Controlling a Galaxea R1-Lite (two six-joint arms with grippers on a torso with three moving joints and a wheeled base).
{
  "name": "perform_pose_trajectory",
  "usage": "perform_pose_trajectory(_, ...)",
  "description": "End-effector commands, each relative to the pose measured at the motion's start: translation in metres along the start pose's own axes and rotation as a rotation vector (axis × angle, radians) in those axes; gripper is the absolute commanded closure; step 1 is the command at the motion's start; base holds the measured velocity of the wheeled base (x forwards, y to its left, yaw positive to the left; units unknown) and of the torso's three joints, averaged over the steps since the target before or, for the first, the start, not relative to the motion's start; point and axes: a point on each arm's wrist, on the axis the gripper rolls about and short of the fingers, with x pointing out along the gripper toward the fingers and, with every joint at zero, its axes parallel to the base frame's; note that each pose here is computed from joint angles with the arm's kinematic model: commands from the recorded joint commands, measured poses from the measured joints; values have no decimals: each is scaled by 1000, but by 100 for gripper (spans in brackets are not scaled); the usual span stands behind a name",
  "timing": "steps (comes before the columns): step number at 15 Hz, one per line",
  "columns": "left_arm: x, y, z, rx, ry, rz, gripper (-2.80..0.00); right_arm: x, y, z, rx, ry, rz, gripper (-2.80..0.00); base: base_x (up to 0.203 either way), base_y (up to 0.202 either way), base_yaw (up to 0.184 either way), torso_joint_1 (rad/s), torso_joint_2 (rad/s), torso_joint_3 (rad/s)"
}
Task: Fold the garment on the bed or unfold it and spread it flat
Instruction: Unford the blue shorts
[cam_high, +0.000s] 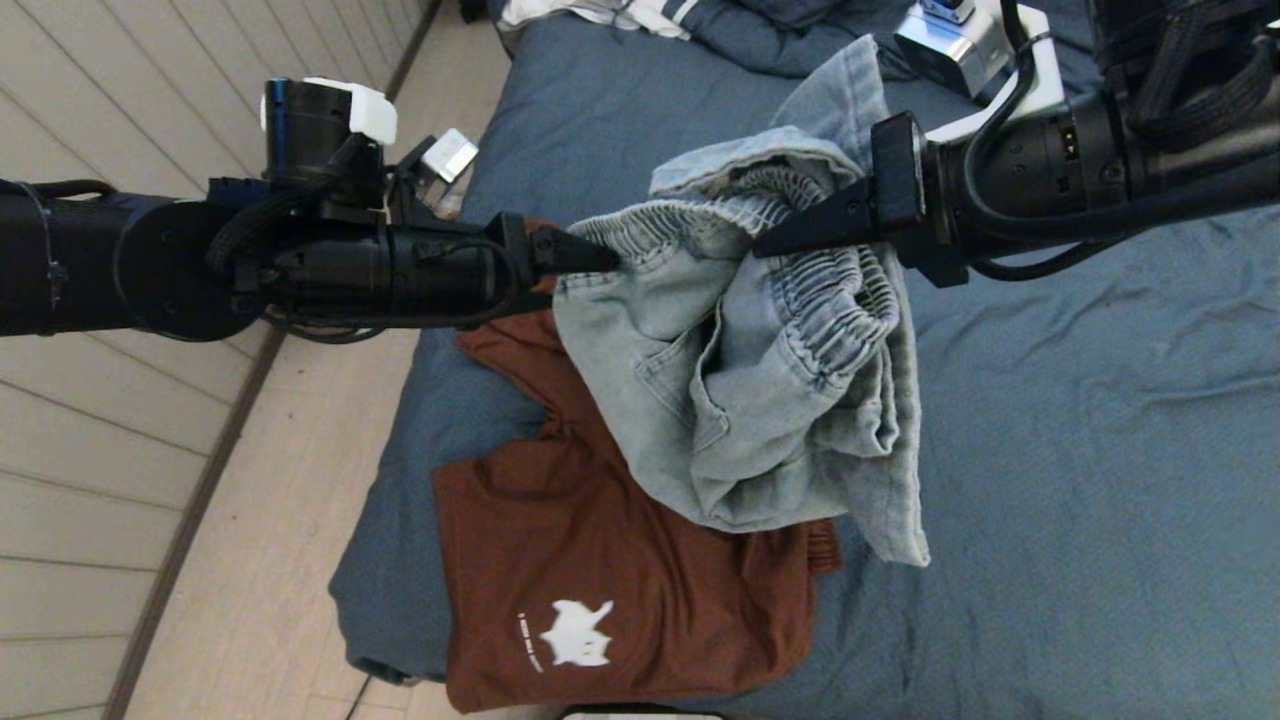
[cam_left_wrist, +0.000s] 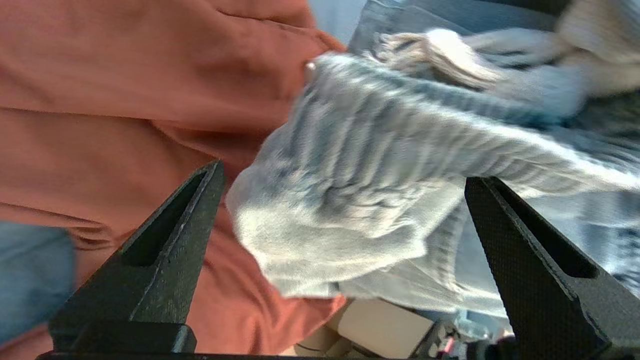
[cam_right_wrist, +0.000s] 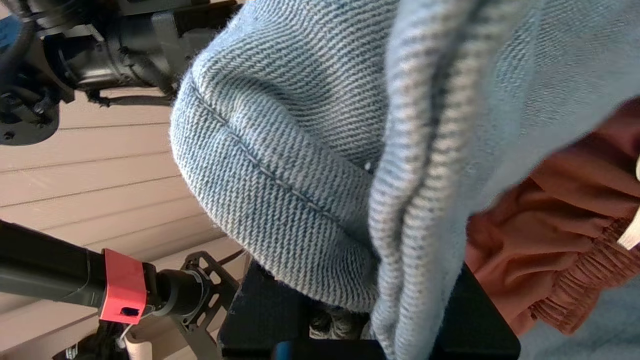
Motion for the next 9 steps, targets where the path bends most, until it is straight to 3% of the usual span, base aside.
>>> perform_pose_trajectory(1,-3,-11,-2,10,1,-26,-280,5,0,-1,3,14,7,0,0,0,0,0,0,0)
perform_pose_trajectory(7,-8,-20,-5,11,10,-41,-280,11,1,-2,2,33,30,0,0,0,0,0,0,0)
perform_pose_trajectory(8,-9,-22,-6,10,12,-43,0,11,1,-2,2,34,29,0,0,0,0,0,0,0)
perform_pose_trajectory(9,-10,-23,-6,14,9,-46,0,12,1,-2,3,34,28,0,0,0,0,0,0,0)
